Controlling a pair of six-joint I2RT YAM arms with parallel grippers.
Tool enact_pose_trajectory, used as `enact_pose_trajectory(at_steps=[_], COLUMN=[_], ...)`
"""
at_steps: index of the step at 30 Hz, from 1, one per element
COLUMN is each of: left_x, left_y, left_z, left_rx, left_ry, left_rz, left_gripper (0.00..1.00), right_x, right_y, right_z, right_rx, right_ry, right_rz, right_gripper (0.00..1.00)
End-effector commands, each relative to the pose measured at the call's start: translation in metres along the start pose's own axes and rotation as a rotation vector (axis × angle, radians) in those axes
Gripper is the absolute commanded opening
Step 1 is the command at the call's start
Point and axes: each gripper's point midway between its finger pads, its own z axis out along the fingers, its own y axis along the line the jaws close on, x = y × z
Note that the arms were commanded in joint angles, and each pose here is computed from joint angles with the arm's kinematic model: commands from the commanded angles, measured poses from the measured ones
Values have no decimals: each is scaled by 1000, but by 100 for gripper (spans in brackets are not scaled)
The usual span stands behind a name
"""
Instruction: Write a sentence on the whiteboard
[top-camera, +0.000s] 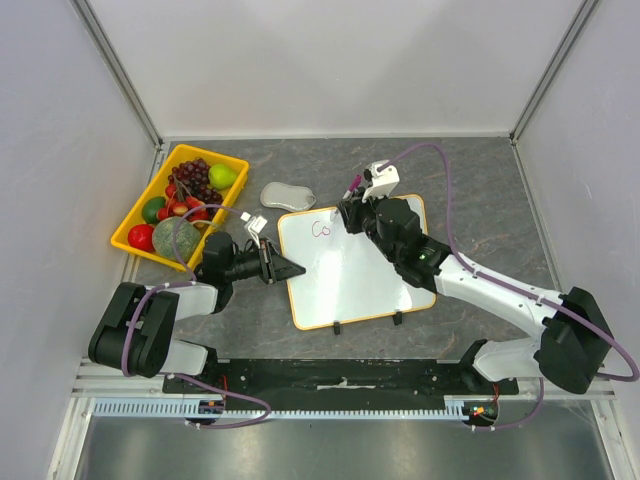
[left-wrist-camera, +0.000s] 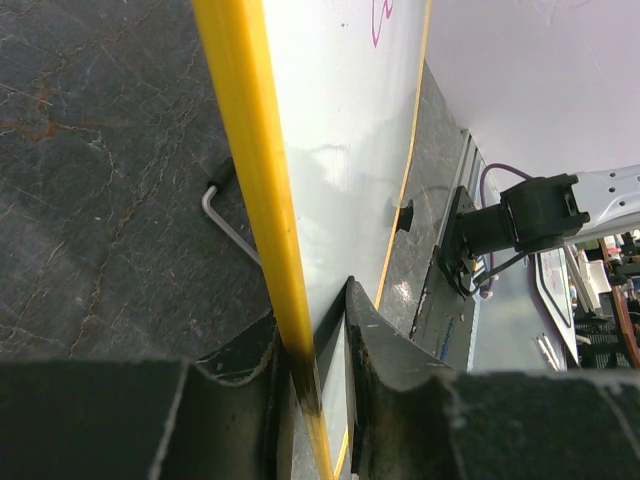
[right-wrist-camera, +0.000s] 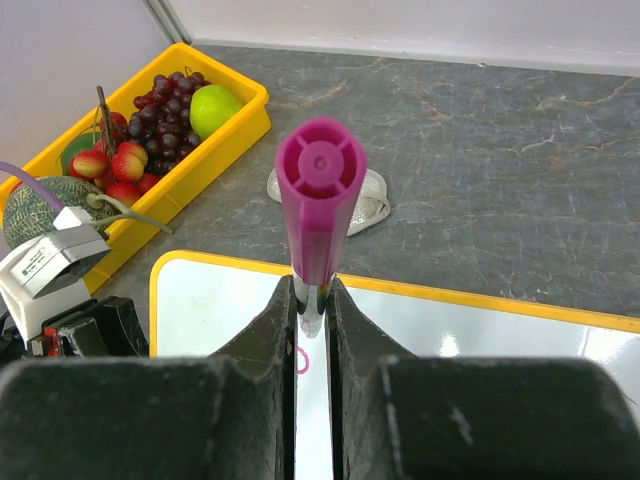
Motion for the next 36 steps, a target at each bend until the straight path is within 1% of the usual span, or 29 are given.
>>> enact_pose_trajectory(at_steps=[1,19,36], left_x=[7,7,7], left_y=[6,6,6], left_z=[3,3,3], left_rx=[-11,-8,-9], left_ry=[23,25,26], left_rz=[70,72,74], left_gripper=[2,2,2], right_x=[-10,24,37], right_y=[-5,-15,-16], right_z=[2,6,-3], right_rx=[26,39,18], right_ry=[-47,26,72], right_rz=[27,11,0], right_gripper=[0,0,0])
